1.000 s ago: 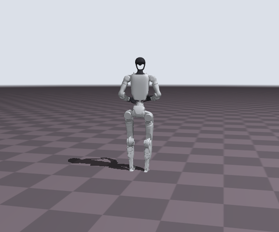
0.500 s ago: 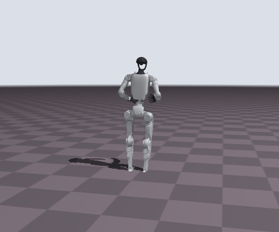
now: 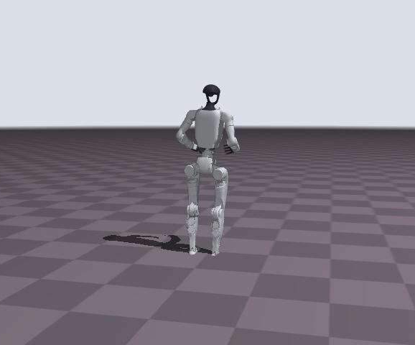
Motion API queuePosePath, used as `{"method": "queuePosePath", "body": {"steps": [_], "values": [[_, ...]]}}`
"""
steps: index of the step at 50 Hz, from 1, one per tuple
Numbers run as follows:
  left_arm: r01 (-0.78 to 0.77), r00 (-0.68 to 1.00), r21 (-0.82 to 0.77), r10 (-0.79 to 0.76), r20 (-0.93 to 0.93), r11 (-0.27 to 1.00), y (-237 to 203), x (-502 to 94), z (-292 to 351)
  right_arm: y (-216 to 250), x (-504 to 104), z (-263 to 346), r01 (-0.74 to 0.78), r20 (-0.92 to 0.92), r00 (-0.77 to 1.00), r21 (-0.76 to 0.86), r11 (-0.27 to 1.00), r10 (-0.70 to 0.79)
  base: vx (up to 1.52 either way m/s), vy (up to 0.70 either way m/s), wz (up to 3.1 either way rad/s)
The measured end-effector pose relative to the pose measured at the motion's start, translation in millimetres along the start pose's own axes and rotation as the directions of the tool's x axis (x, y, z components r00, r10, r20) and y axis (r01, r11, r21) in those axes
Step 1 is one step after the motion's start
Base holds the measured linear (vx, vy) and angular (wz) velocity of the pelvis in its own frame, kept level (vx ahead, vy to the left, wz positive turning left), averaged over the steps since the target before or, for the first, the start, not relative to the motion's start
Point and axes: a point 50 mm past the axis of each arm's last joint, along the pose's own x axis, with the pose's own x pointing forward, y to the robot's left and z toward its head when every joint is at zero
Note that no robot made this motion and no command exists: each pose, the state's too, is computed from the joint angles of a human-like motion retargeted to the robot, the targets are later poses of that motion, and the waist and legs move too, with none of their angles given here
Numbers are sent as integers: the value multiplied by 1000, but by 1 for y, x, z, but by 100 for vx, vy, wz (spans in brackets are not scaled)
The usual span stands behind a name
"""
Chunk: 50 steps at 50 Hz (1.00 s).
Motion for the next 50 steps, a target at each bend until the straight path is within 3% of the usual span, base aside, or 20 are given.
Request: {"method": "queuePosePath", "body": {"steps": [26, 50], "values": [[109, 993, -78, -112, -40, 991, -15, -1, -11, 11, 4, -9, -118, -53, 991, 40, 992, 120, 0, 0, -4], [59, 998, -154, -55, 31, 986, -17, 3, -12, 14, 11, -14, -57, -47, 997, 109, 992, 63, 0, 0, 0]]}}
